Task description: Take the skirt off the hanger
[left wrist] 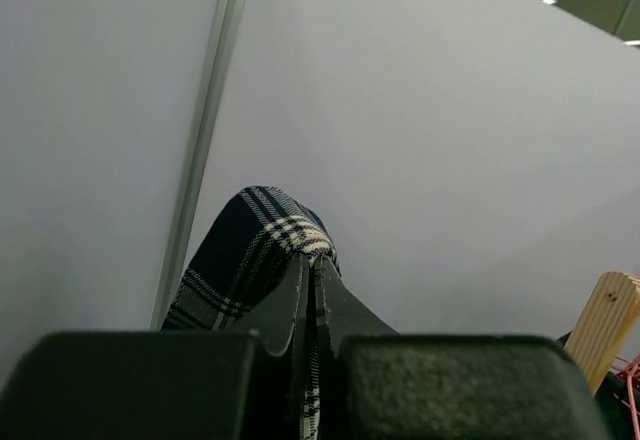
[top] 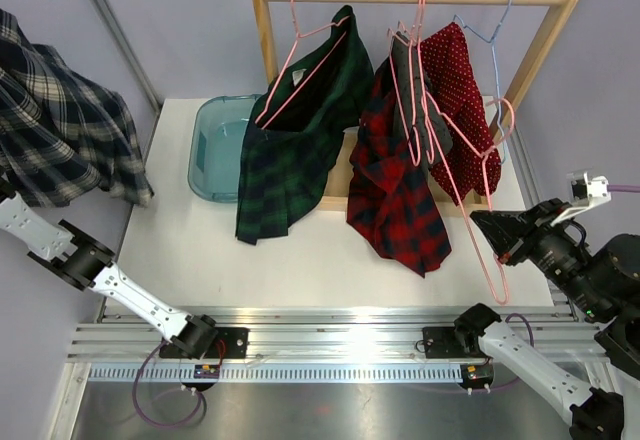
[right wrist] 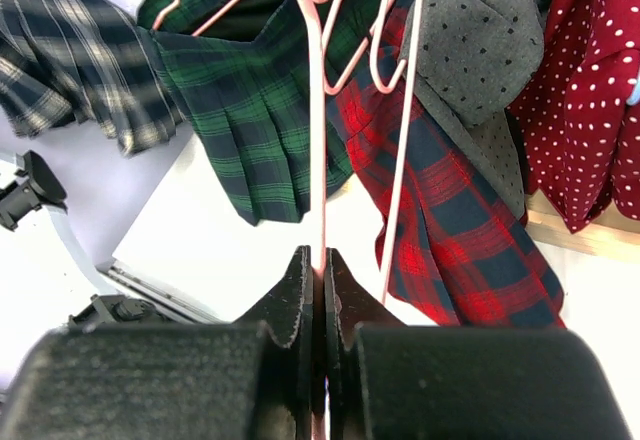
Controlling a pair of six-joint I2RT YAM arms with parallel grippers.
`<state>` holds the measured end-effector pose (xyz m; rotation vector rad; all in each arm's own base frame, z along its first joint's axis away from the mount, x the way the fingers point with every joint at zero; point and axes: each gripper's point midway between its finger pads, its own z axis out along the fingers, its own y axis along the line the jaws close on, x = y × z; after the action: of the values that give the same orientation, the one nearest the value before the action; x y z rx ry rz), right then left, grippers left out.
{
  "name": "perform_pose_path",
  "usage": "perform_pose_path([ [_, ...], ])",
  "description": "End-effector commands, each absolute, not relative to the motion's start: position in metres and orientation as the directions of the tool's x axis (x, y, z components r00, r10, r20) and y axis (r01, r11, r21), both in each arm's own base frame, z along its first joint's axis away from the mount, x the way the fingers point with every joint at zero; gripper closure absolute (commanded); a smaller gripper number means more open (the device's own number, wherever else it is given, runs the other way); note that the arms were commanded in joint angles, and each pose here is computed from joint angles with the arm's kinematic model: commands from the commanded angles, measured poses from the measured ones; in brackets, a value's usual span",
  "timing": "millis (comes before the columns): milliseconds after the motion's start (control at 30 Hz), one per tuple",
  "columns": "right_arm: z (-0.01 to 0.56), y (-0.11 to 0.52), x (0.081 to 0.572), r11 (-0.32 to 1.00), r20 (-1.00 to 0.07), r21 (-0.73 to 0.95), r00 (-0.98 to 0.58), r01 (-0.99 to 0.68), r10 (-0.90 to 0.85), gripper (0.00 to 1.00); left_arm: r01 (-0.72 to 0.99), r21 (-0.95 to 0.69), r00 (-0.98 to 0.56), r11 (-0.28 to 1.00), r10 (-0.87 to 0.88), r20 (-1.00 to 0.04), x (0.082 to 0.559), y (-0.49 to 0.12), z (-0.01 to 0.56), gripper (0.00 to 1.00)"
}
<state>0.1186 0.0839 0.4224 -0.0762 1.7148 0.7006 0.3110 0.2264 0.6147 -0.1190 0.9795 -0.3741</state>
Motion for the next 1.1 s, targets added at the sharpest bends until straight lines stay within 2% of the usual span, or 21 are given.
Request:
perform_pose_path([
  [0,0.434,0.091,0.140,0.827,-0.922,0.383,-0.224,-0.412,0.316,1.00,0.762,0.041,0.502,0.646,-0.550,-0.667,0.321,0.020,0.668,1.00],
  [100,0.432,0.093,0.145,0.829,-0.924,0.380,-0.214,-0.410,0.317,1.00,0.814,0.019,0.463,0.581,-0.628,-0.626,0.319,0.025,0.671,1.00],
  [133,0.436,0.094,0.146,0.824,-0.926,0.378,-0.196,-0.422,0.324,1.00,0.827,0.079,0.481,0.557,-0.628,-0.612,0.310,0.020,0.670,1.00],
  [267,0.442,0.103,0.148,0.809,-0.934,0.357,-0.183,-0.466,0.307,1.00,0.857,0.091,0.434,0.507,-0.615,-0.658,0.312,0.014,0.656,1.00],
  [367,0.444,0.106,0.149,0.809,-0.941,0.338,-0.177,-0.480,0.289,1.00,0.835,0.086,0.405,0.544,-0.501,-0.765,0.311,-0.004,0.635,1.00],
  [500,0.447,0.112,0.150,0.797,-0.947,0.321,-0.175,-0.511,0.269,1.00,0.744,0.171,0.461,0.646,-0.311,-0.831,0.297,-0.021,0.627,1.00],
  [533,0.449,0.112,0.150,0.796,-0.947,0.323,-0.169,-0.513,0.275,1.00,0.729,0.160,0.449,0.665,-0.289,-0.845,0.280,-0.031,0.632,1.00],
  [567,0.451,0.117,0.146,0.776,-0.946,0.324,-0.175,-0.542,0.273,1.00,0.688,0.235,0.499,0.686,-0.213,-0.840,0.273,-0.036,0.632,1.00],
  [600,0.453,0.119,0.144,0.765,-0.943,0.333,-0.179,-0.551,0.282,1.00,0.685,0.199,0.466,0.701,-0.211,-0.860,0.270,-0.038,0.631,1.00],
  [667,0.458,0.119,0.137,0.747,-0.938,0.343,-0.168,-0.570,0.302,1.00,0.642,0.318,0.531,0.698,-0.104,-0.841,0.233,-0.061,0.642,1.00],
  [700,0.459,0.119,0.135,0.738,-0.933,0.355,-0.170,-0.574,0.316,1.00,0.636,0.311,0.520,0.706,-0.095,-0.849,0.223,-0.067,0.641,1.00],
  [767,0.459,0.116,0.128,0.729,-0.928,0.366,-0.167,-0.579,0.334,1.00,0.583,0.388,0.596,0.713,-0.052,-0.801,0.182,-0.089,0.652,1.00],
  [833,0.457,0.113,0.123,0.721,-0.920,0.384,-0.179,-0.577,0.348,1.00,0.582,0.358,0.586,0.731,-0.071,-0.807,0.164,-0.098,0.656,1.00],
  [967,0.452,0.105,0.110,0.713,-0.907,0.414,-0.196,-0.566,0.372,1.00,0.628,0.336,0.606,0.702,-0.171,-0.777,0.094,-0.138,0.668,1.00],
  [1067,0.448,0.098,0.100,0.709,-0.897,0.435,-0.205,-0.555,0.391,1.00,0.610,0.282,0.568,0.740,-0.161,-0.807,0.074,-0.153,0.664,1.00],
])
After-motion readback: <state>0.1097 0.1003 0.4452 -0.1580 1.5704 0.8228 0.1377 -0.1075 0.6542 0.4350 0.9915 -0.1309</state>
